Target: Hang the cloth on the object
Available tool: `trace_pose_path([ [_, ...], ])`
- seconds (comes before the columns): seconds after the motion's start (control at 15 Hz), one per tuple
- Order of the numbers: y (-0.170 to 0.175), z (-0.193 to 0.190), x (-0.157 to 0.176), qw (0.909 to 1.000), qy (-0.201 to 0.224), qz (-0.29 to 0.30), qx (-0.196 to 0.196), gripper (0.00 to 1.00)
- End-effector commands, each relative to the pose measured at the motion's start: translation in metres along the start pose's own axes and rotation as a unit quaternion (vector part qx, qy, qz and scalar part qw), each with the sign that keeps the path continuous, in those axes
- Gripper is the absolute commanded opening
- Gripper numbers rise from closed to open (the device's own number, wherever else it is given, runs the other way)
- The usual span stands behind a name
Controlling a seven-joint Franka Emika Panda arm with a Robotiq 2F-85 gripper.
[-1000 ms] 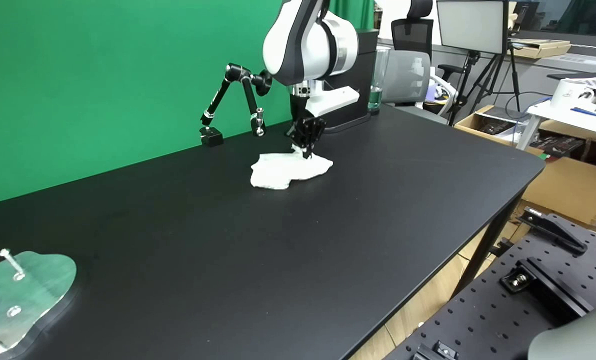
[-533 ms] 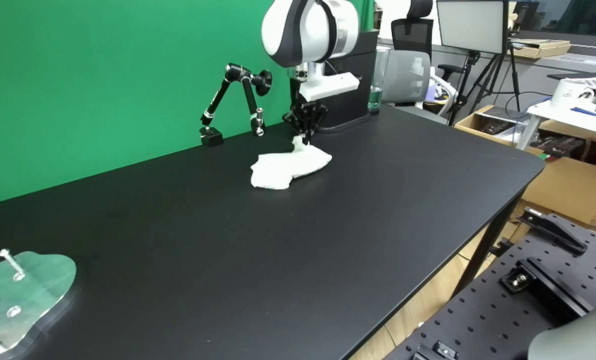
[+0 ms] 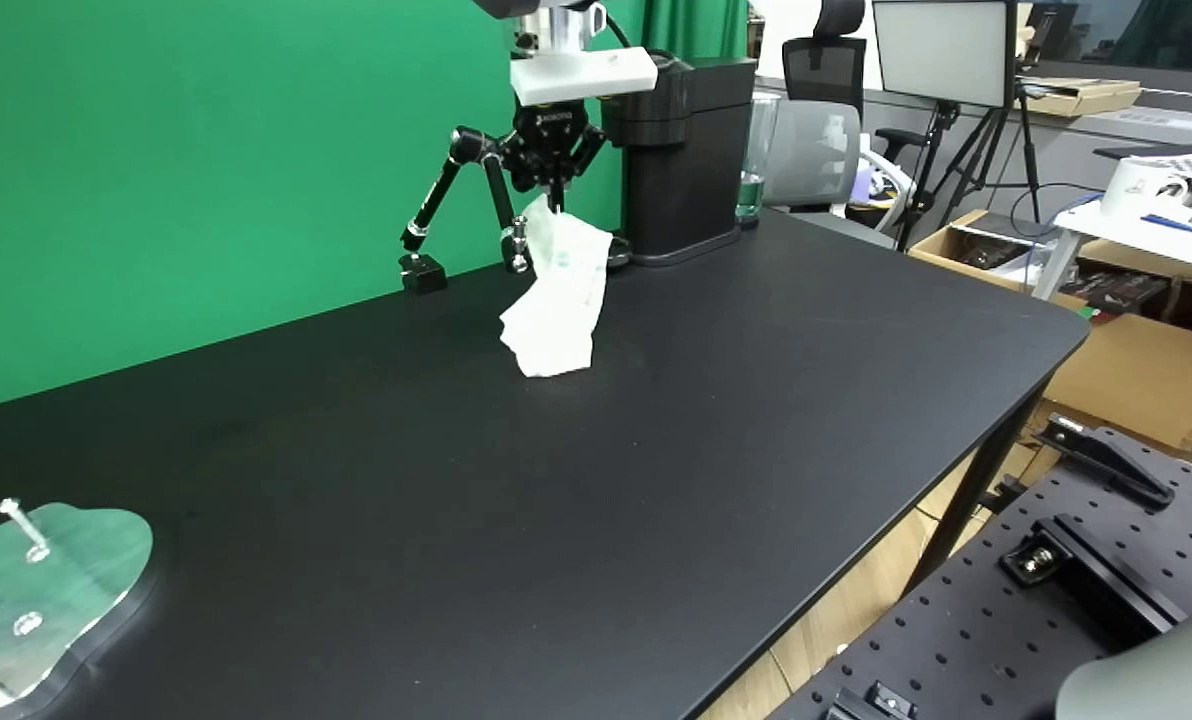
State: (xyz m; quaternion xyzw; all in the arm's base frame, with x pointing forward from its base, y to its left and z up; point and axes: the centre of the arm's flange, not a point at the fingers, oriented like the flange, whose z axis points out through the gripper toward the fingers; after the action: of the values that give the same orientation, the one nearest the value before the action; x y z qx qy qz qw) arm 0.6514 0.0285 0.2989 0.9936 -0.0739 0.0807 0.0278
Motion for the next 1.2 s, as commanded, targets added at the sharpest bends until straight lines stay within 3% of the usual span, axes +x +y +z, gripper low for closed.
trace_pose_path([
  [0.0, -0.037, -0.037, 0.0, 0.9998, 0.016, -0.006, -0.003, 0.0],
  [0.33, -0.091, -0.055, -0.015, 0.9978, 0.02, -0.061, 0.016, 0.0],
  [0.67, -0.143, -0.05, -0.043, 0.993, -0.003, -0.114, 0.03, 0.0],
  [1.13, -0.173, -0.028, -0.067, 0.9873, -0.049, -0.15, 0.02, 0.0],
])
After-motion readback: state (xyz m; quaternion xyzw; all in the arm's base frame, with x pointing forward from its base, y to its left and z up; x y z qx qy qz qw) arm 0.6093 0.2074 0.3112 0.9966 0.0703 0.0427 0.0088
